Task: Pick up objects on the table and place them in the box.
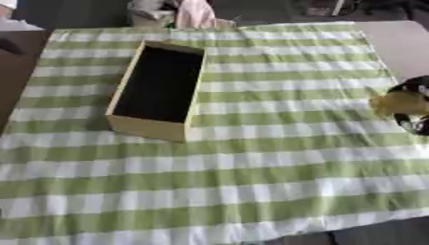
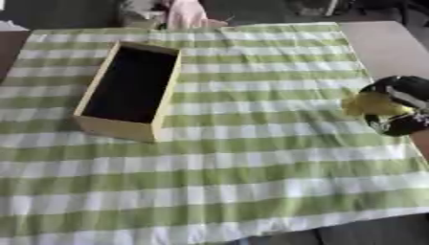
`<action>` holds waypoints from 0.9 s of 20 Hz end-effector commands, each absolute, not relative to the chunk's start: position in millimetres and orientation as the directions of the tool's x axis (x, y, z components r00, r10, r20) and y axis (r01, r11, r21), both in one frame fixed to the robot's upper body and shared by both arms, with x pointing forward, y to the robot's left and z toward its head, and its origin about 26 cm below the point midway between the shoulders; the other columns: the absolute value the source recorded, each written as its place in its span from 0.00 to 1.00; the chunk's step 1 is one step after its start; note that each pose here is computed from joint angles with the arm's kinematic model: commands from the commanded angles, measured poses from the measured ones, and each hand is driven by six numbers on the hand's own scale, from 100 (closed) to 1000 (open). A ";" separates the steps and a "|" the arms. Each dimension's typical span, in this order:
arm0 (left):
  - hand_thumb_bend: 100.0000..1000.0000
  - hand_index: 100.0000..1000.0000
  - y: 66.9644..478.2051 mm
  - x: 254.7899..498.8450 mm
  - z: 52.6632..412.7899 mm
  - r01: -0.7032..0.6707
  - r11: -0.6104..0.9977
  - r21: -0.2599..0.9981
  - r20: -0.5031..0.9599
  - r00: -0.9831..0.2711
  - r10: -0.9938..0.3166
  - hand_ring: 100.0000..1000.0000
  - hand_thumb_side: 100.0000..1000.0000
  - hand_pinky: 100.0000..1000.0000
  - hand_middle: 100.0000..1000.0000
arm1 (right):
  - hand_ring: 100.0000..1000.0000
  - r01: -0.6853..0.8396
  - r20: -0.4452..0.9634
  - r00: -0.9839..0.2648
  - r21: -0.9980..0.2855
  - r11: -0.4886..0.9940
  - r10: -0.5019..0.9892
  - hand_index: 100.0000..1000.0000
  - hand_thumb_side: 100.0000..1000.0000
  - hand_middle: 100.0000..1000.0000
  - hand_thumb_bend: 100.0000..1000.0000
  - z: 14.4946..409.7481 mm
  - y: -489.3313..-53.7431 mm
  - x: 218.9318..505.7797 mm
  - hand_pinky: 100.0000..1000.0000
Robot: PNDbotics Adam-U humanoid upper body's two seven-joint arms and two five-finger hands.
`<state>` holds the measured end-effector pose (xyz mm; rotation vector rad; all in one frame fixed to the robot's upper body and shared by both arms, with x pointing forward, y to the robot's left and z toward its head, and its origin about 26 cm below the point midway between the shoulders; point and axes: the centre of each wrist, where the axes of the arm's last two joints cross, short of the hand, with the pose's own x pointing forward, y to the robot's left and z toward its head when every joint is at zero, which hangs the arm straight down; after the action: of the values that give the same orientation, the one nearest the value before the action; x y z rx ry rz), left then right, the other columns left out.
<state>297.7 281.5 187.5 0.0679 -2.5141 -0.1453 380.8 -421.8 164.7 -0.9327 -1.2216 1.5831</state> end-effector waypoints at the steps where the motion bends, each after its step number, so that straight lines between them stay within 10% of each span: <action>1: 0.00 0.66 280.3 295.8 195.4 -0.009 0.992 0.127 0.555 -0.828 -0.078 0.95 0.71 0.42 0.82 | 0.75 -0.121 -0.107 -0.346 -0.980 -0.158 0.932 0.86 0.10 0.72 0.00 203.2 -414.8 386.3 0.86; 18: 0.00 0.66 275.1 297.9 199.2 0.018 0.993 0.117 0.545 -0.837 -0.049 0.95 0.71 0.42 0.82 | 0.72 0.167 -0.210 -0.606 -0.977 -0.135 0.767 0.84 0.10 0.70 0.00 289.4 -244.9 451.7 0.83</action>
<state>299.5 277.0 190.5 0.0352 -2.5263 -0.1460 450.3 -250.0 279.7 -1.0102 -1.6806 1.7859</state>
